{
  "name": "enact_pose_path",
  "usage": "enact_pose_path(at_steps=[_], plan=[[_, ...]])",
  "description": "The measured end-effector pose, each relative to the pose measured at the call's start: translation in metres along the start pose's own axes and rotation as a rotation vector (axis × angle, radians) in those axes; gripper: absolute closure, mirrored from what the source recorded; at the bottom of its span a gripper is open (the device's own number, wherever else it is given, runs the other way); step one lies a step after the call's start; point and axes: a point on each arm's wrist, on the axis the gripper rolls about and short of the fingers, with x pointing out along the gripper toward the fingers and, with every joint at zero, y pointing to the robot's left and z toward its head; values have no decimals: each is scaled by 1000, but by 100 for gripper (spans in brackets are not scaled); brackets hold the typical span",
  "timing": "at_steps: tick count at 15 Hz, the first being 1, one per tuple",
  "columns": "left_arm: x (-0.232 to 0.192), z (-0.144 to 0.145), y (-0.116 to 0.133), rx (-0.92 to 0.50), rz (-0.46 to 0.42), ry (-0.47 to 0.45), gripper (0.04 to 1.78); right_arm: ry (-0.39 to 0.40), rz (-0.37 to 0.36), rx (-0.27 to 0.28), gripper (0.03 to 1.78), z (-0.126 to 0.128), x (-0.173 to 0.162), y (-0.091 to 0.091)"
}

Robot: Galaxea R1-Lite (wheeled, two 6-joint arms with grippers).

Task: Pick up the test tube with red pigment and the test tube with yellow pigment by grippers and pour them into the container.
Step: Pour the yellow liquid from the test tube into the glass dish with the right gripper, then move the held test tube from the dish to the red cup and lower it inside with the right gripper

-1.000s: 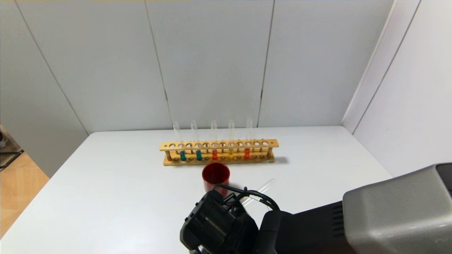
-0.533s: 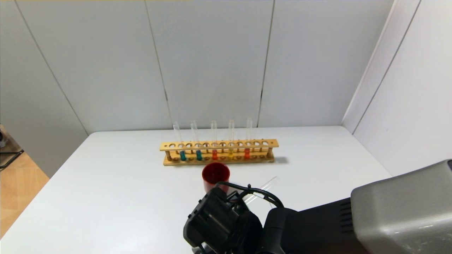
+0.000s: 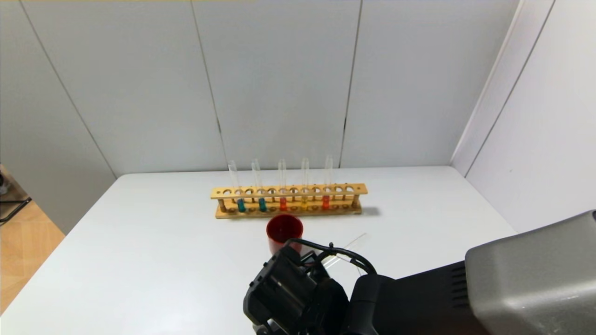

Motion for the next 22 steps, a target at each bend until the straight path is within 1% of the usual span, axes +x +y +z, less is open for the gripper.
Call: enact_pose_path(at_steps=[2, 3, 4, 6, 7, 10, 12, 15, 16, 18, 20, 22], plan=[[0, 0, 0, 0, 0, 0, 7, -19, -49, 69, 148, -1, -3, -8], [0, 0, 0, 0, -1, 0, 7, -35, -83, 115, 148, -2, -5, -13], [0, 0, 0, 0, 0, 0, 7, -52, -116, 178, 148, -2, -6, -18], [0, 0, 0, 0, 0, 0, 7, -102, -167, 339, 148, -2, -10, -25], [0, 0, 0, 0, 0, 0, 7, -130, -176, 408, 148, -4, -12, -26], [0, 0, 0, 0, 0, 0, 7, -222, -132, 628, 148, -7, -20, -21], [0, 0, 0, 0, 0, 0, 7, -275, -90, 799, 148, -10, -28, -16], [0, 0, 0, 0, 0, 0, 7, -359, -81, 1070, 148, -15, -45, -20], [0, 0, 0, 0, 0, 0, 7, -401, -95, 1161, 148, -16, -50, -26], [0, 0, 0, 0, 0, 0, 7, -493, -149, 1330, 148, -20, -57, -39], [0, 0, 0, 0, 0, 0, 7, -563, -204, 1461, 148, -26, -58, -50], [0, 0, 0, 0, 0, 0, 7, -606, -249, 1562, 148, -33, -55, -60]])
